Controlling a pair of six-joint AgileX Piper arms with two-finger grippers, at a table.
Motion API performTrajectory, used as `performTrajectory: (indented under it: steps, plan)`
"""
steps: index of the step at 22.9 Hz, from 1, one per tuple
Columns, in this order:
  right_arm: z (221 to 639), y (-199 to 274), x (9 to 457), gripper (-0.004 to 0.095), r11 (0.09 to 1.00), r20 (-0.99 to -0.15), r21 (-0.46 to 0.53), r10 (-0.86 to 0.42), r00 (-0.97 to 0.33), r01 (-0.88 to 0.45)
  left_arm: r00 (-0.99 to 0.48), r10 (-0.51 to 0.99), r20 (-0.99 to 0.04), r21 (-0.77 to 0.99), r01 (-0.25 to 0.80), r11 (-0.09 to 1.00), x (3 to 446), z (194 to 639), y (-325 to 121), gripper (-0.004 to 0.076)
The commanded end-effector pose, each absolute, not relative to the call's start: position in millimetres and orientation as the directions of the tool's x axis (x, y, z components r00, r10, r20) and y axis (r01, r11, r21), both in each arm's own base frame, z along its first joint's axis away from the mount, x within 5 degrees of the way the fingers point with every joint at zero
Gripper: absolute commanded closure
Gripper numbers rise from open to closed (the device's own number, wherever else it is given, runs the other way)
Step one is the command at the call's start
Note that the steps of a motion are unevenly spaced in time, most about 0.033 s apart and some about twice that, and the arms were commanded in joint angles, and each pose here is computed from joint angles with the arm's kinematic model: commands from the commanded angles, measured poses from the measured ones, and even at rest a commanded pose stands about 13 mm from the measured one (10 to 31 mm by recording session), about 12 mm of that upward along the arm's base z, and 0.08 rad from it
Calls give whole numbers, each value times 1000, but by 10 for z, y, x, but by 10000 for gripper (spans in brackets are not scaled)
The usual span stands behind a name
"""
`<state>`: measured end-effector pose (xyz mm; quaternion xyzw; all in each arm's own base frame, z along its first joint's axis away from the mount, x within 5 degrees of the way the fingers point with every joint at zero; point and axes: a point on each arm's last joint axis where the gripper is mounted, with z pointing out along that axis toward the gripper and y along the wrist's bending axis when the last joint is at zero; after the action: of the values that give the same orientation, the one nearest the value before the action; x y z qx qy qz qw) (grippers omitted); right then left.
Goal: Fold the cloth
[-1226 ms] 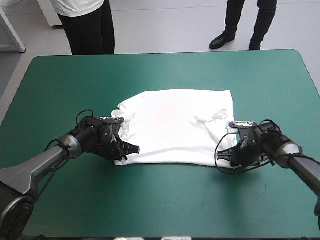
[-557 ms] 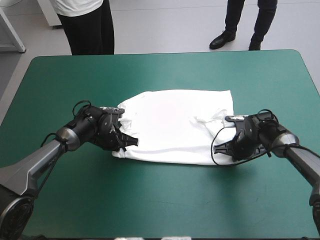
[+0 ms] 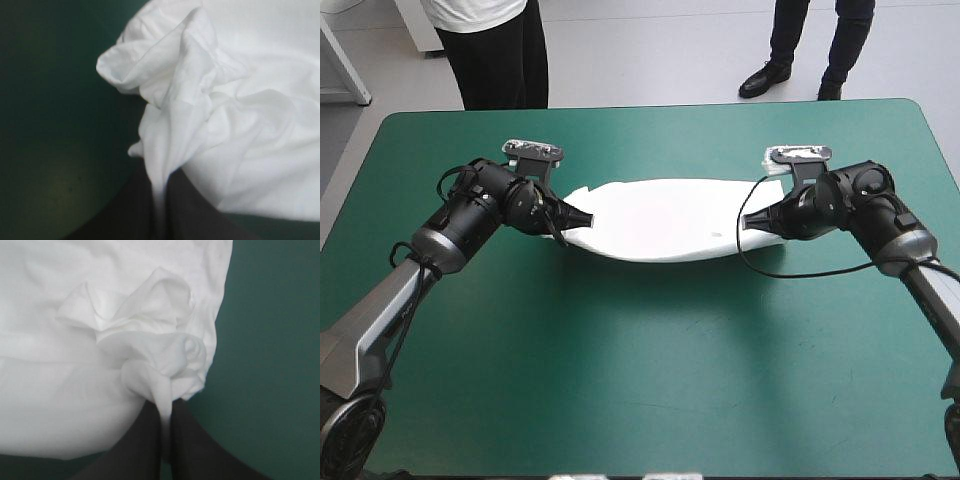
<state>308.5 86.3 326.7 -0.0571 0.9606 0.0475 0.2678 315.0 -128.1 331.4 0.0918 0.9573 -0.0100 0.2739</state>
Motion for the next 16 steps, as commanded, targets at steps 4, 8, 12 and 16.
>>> performTrajectory:
  steps: [4,8,12,16]
  plan:
    - [3569,799,3482,925,993,-652,39,-56,-756,-107,-748,99,-656,14,119,993,3476,3622,-1132,734]
    - [3515,770,3799,926,995,-656,30,-48,-753,-90,-736,142,-662,60,137,989,3822,3542,-1198,734]
    - [3342,804,4176,925,996,-646,25,-49,-762,-85,-734,175,-657,97,148,984,4239,3366,-1330,734]
    - [3216,800,4388,925,998,-642,42,-16,-766,-56,-759,172,-628,105,137,985,4514,3162,-1372,734]
